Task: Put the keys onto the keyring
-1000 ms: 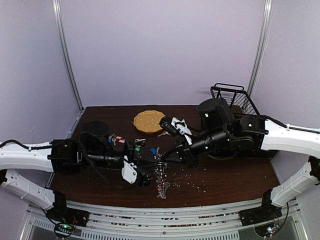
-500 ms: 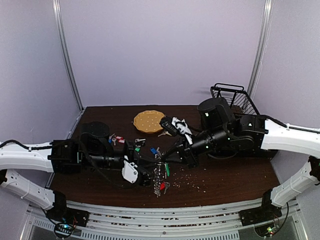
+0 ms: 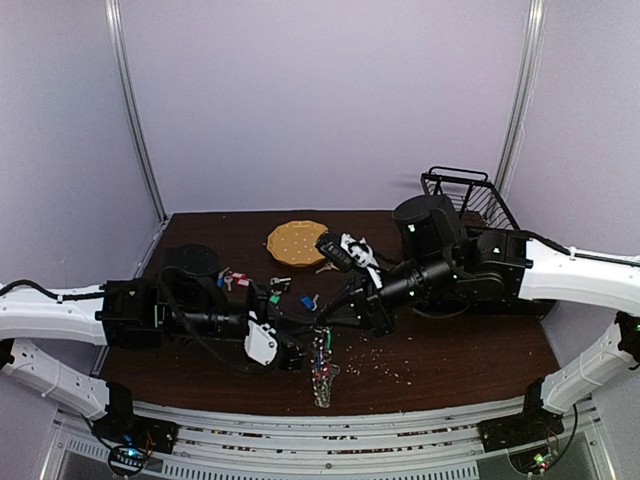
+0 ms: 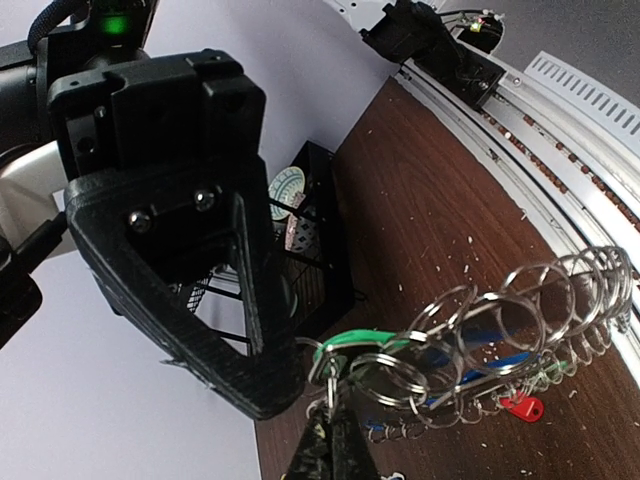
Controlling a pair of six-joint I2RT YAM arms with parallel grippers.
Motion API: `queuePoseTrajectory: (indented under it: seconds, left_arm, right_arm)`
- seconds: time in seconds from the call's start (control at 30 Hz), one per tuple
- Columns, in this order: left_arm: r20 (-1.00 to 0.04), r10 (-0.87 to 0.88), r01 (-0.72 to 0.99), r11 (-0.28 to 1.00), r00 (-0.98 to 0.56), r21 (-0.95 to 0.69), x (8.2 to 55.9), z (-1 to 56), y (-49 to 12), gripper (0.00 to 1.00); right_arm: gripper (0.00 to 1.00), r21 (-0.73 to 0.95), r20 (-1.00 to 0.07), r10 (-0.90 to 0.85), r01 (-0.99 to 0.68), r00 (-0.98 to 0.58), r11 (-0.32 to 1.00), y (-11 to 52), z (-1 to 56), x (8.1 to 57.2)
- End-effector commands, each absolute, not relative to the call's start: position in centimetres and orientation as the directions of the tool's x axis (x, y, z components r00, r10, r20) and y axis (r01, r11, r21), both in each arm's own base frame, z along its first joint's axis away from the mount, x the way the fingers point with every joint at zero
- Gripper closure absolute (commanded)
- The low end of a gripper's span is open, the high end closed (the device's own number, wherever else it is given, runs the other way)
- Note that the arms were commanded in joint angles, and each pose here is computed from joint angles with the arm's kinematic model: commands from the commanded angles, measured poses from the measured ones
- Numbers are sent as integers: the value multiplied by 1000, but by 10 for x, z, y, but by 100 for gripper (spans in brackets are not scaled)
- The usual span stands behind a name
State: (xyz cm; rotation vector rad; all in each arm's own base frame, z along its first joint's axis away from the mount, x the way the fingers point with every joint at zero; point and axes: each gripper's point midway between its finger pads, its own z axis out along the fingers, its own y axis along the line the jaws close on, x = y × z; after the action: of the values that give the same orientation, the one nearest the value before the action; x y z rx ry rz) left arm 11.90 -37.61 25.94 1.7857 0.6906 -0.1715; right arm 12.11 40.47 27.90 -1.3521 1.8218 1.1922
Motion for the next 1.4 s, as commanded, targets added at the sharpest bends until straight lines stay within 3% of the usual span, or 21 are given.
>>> queuePoseTrajectory:
  seconds: [0.0, 0.3, 0.5, 0.8, 1.37]
  left_arm:
    - [-487, 347, 534, -50, 802, 844, 127, 286, -382, 100]
    - [-530, 346, 570, -16, 774, 822, 128, 285, -381, 100]
    - [-610, 303, 637, 12, 732, 771, 122, 286, -384, 100]
    - [-692, 258, 703, 62, 674, 708, 119, 290, -385, 100]
    - [-699, 410, 696, 188, 586, 693, 158, 276, -390, 100]
  right_arm:
    - [100, 344, -854, -398, -937, -335, 51, 412, 293, 117]
    - [100, 340, -860, -373, -936, -347, 87, 402, 297, 126]
    - [100, 328, -873, -312, -925, -374, 192, 382, 303, 156]
    - [100, 338, -885, -267, -921, -381, 194, 377, 310, 157]
    - [100, 387, -851, -308, -905, -425, 179, 401, 296, 154]
